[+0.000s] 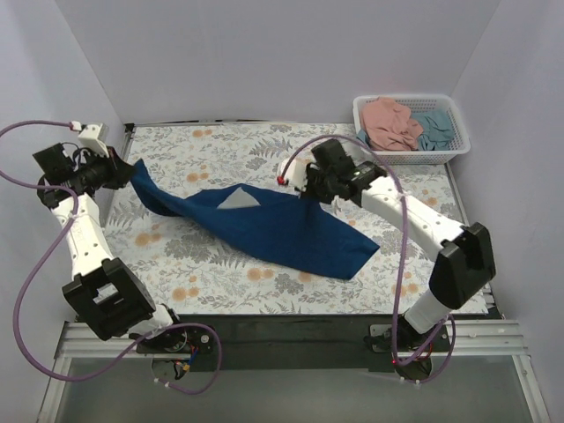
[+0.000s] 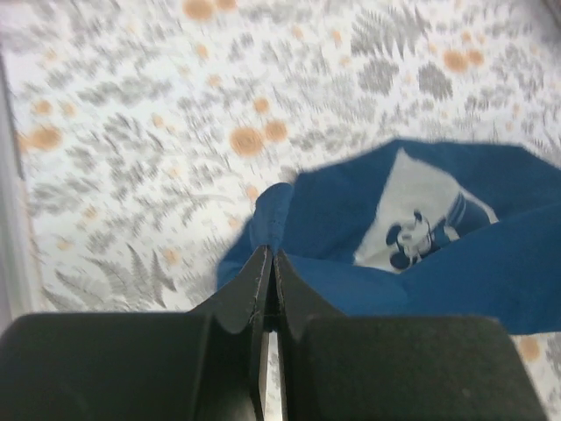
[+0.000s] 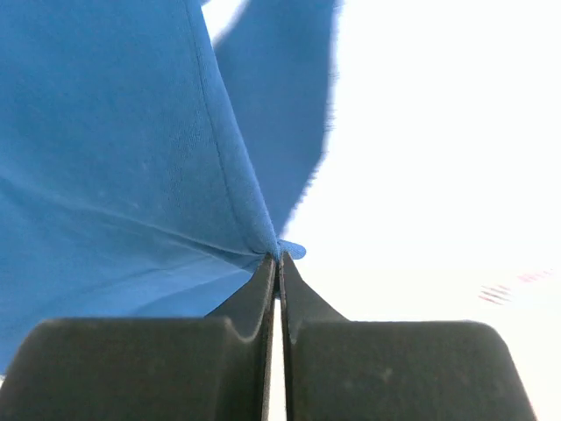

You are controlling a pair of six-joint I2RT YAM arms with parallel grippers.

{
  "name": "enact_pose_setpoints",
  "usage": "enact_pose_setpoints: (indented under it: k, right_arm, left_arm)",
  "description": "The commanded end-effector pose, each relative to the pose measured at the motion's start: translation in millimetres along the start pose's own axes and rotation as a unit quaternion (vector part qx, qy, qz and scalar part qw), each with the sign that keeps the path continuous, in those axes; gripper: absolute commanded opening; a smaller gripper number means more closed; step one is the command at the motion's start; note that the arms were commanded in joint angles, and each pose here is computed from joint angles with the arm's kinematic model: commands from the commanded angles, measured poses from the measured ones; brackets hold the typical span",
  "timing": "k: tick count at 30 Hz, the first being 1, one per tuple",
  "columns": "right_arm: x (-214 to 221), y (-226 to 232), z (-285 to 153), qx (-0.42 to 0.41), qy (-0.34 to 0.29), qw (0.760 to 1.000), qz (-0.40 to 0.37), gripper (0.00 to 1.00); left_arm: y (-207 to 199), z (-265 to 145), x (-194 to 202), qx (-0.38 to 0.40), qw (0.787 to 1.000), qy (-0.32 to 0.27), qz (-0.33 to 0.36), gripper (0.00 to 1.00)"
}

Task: Fold and stack the t-shirts
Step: Flatten the tshirt out

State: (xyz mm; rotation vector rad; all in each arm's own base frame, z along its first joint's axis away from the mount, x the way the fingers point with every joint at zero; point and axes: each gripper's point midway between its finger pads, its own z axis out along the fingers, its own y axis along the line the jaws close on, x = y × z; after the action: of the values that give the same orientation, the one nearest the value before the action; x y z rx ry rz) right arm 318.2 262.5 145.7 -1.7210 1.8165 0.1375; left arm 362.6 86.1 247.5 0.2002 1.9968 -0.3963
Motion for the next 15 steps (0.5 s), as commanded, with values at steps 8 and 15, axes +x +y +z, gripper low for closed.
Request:
enact_pose_setpoints:
  k: [8, 15]
  right_arm:
    - [-51, -161, -224, 0.337, -0.085, 0.937, 0.033, 0.01]
    - [-63, -165, -345, 0.456, -0.142, 0.876, 0.072, 0.01]
  left_arm:
    - [-1, -47, -194, -0.044, 0.973, -0.216, 0.069, 0.0]
    - [-74, -157, -259, -0.141, 0.902, -0.367, 0.181, 0.0]
